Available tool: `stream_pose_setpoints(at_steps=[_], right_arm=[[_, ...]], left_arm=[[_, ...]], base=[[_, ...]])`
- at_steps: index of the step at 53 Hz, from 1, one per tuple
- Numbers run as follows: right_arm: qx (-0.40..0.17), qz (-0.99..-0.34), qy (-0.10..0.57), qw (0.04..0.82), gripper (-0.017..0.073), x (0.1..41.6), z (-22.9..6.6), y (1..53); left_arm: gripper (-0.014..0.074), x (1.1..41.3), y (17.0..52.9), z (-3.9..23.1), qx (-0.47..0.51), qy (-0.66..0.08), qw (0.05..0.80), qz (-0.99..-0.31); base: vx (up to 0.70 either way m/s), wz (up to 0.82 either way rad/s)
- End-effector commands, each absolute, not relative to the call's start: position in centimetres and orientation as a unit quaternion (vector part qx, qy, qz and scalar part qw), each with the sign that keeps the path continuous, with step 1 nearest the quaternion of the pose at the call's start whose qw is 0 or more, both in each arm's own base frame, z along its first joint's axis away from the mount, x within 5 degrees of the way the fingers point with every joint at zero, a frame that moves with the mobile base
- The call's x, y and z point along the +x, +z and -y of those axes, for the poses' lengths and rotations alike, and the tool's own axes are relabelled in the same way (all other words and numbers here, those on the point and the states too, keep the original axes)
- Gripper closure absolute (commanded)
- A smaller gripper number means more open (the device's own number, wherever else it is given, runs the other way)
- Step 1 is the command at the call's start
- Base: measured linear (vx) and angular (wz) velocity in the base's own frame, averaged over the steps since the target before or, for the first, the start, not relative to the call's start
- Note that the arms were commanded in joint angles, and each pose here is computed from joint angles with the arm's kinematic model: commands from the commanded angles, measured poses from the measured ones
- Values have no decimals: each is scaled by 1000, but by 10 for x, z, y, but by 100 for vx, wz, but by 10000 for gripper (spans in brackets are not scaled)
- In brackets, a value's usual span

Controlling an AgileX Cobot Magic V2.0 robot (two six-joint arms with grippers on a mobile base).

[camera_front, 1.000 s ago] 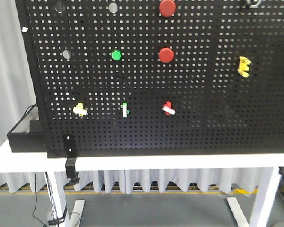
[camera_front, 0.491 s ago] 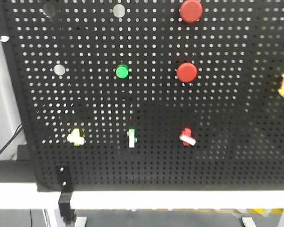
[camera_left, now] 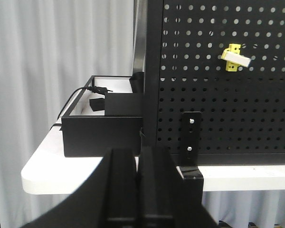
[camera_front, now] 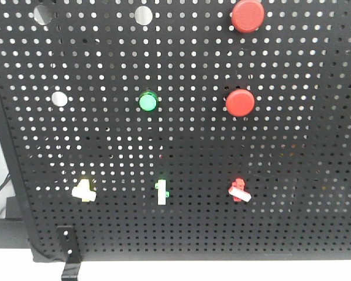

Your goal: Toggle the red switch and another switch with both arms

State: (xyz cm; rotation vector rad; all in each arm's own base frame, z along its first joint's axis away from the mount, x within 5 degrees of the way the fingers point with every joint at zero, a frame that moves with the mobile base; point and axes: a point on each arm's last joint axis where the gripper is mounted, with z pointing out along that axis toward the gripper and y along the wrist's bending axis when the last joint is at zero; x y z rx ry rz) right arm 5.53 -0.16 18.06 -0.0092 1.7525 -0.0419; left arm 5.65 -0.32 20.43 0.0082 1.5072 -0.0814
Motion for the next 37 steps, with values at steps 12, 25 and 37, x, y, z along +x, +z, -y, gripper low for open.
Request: stream_pose_setpoints(at_steps=[12,25,37], right_arm=[[-5,-742,-24,670,566,56,2,186],[-5,-742,-24,670,566,56,2,186],[-32,-740,-54,670,566,56,3,187]], left_arm=[[591,56,206,3,0,-37,752,-659],[591,56,206,3,0,-37,752,-659],[591,56,206,3,0,-37,752,-659]], base=[[4,0],[1,0],[0,0]])
